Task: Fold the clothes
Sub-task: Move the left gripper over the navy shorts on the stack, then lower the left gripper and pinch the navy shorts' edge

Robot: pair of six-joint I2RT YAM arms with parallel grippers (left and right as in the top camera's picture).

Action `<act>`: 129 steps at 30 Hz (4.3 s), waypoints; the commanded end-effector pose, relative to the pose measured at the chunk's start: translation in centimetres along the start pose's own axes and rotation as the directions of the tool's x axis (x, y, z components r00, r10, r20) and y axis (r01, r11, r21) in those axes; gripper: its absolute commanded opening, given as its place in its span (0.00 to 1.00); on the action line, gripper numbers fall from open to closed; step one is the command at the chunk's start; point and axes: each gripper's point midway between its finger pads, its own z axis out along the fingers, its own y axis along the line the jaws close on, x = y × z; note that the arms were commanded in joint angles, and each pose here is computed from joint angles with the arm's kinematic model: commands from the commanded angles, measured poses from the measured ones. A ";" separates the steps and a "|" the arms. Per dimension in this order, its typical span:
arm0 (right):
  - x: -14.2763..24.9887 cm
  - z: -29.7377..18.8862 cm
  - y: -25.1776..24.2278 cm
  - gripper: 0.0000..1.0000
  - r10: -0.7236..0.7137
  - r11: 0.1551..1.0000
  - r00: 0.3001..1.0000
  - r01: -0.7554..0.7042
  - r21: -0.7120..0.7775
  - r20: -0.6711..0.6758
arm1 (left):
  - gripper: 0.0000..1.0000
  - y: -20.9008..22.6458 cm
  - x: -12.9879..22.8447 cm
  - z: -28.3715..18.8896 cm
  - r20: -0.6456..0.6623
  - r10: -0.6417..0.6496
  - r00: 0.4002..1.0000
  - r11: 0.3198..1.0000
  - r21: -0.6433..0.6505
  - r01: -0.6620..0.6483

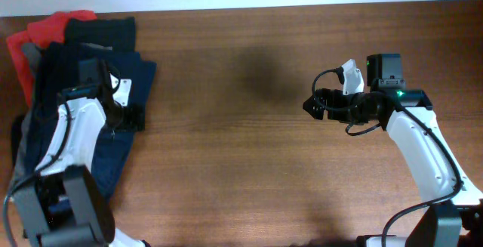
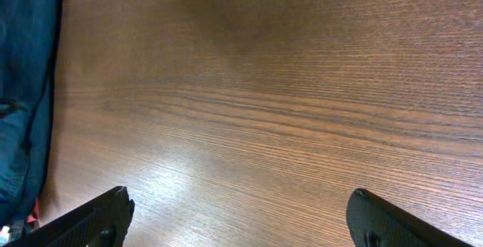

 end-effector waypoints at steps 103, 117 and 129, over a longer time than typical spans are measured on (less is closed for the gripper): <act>-3.9 -0.8 0.5 0.83 -0.079 0.997 0.986 0.079 0.005 0.146 | 0.39 1.5 1.6 6.6 -0.235 -0.056 0.970 0.962 -0.272 -0.010; -3.9 -0.8 0.5 0.84 -0.080 0.997 0.986 0.080 0.005 0.146 | 0.00 1.4 1.6 6.6 -0.224 -0.097 0.970 0.960 -0.277 0.032; -3.9 -0.8 0.6 0.82 -0.080 0.997 0.986 0.081 0.005 0.147 | 0.00 -0.2 -6.5 -3.7 -0.028 -0.052 0.998 0.981 -0.191 0.046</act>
